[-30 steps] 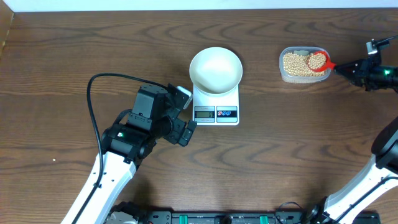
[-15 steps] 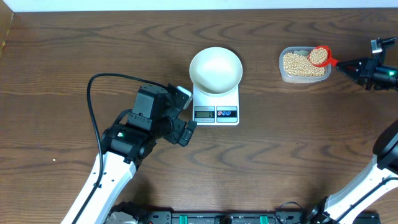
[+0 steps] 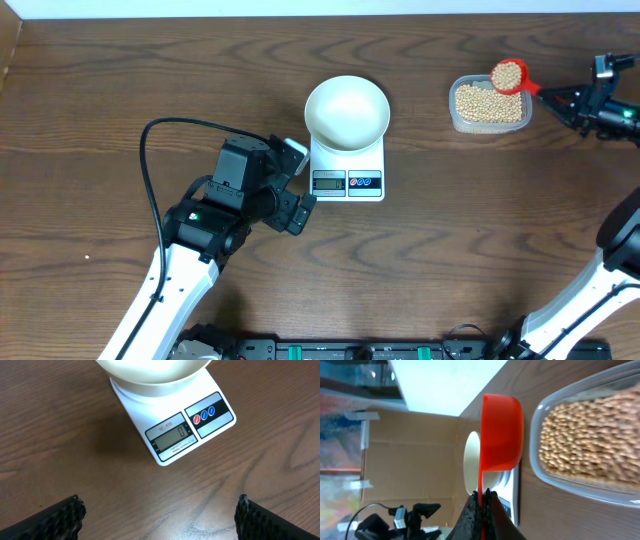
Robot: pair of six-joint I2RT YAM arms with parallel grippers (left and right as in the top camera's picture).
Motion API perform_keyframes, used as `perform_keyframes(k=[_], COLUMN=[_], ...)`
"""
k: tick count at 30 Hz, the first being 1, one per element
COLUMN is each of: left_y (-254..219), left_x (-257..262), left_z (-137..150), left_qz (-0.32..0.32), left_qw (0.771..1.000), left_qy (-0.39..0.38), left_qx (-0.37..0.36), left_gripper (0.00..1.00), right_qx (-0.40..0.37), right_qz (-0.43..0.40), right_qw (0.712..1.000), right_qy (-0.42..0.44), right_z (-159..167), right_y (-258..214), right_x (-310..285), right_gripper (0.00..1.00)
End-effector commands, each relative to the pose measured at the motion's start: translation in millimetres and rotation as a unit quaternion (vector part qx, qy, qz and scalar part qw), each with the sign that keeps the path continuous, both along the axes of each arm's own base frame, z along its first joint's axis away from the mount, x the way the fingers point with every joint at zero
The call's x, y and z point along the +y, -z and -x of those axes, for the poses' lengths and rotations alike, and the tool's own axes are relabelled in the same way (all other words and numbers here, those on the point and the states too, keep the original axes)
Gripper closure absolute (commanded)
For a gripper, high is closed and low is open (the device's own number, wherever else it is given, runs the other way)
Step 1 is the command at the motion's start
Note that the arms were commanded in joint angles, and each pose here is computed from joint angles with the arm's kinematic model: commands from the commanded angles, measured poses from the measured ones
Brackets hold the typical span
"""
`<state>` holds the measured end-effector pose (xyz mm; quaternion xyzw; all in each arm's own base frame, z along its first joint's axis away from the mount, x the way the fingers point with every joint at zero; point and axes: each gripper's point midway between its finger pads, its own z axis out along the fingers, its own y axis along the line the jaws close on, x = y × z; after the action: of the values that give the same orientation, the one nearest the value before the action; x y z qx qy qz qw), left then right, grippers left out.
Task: Scoop item into bowl and weigh 50g on scale
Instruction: 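Carry the filled scoop with the right gripper over the beige bowl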
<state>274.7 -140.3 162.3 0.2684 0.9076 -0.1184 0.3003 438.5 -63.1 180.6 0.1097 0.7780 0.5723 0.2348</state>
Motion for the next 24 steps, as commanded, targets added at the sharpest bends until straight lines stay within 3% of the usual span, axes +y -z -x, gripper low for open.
perform_keyframes(k=[1,15,24], left_y=[4,4,4], left_x=[2,2,2], left_z=[0,0,0], left_qz=[-0.006,-0.006,-0.006], left_qw=[1.000,1.000,1.000], left_qy=[-0.005,-0.005,-0.005], left_qx=[0.004,0.004,0.004], left_gripper=[0.02,0.02,0.02], right_qx=[-0.029,-0.049,-0.047], right_qz=[-0.036,-0.052,-0.012], right_qw=[0.999,0.990,0.980], right_qy=[-0.026,-0.121,-0.195], right_z=[-5,-8,-1], right_y=[-11,-19,-5], right_x=[23,108,172], right_gripper=[0.99,0.99,0.99])
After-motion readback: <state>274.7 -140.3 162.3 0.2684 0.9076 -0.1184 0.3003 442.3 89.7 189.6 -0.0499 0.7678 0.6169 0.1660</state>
